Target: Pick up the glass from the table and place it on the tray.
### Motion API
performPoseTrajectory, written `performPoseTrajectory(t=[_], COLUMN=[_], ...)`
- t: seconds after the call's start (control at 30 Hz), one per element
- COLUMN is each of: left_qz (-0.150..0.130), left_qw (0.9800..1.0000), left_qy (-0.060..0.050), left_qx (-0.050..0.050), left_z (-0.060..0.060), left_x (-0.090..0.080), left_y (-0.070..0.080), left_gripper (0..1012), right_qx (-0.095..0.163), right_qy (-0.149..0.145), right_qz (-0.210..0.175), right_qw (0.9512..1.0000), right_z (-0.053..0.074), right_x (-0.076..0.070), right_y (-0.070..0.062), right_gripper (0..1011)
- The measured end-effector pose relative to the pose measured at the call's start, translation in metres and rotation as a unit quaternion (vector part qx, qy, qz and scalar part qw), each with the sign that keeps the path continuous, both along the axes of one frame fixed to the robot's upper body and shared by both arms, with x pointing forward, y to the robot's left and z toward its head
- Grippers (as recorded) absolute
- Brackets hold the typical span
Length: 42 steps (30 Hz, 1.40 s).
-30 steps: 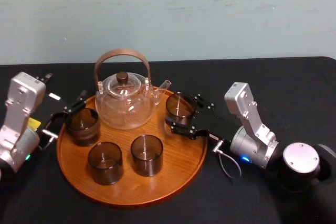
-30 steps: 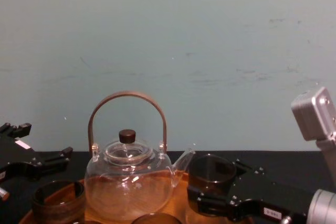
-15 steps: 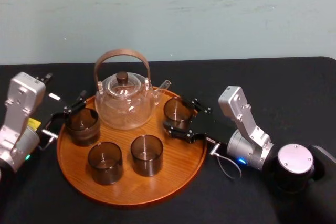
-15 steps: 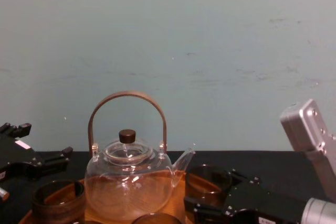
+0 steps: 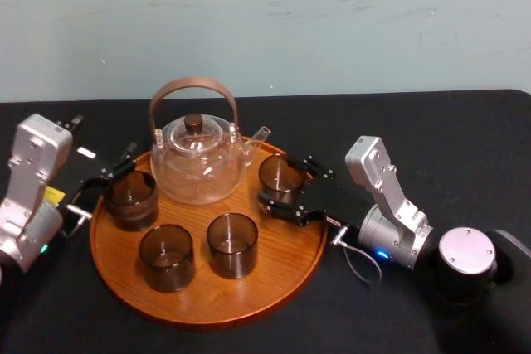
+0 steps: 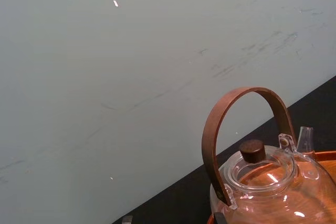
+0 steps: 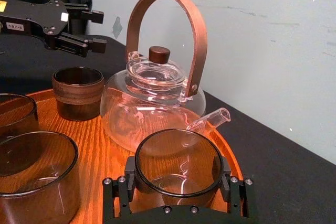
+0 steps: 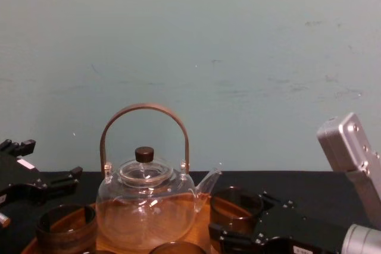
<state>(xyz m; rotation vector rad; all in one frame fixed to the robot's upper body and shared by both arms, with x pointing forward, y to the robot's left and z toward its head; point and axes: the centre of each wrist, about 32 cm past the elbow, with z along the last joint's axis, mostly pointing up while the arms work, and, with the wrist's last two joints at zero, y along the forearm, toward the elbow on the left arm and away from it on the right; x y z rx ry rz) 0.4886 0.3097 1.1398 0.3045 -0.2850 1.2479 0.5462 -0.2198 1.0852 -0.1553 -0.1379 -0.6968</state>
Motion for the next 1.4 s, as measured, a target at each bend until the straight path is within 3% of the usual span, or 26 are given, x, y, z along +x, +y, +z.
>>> performPoseTrajectory(t=[0.17, 1.0, 1.4], left_qz=[0.000, 0.000, 0.000], left_qw=[1.0000, 1.0000, 1.0000], left_qy=[0.000, 0.000, 0.000], left_qx=[0.000, 0.000, 0.000], left_z=[0.000, 0.000, 0.000], left_x=[0.000, 0.000, 0.000], left_y=[0.000, 0.000, 0.000], left_gripper=[1001, 1001, 1001], right_qx=[0.001, 0.005, 0.017], right_qy=[0.000, 0.001, -0.029], right_qz=[0.000, -0.003, -0.009], right_qw=[1.0000, 1.0000, 0.9994], right_z=[0.000, 0.001, 0.013], right_x=[0.000, 0.000, -0.006], right_y=[0.000, -0.001, -0.007], right_gripper=[1000, 1002, 1002])
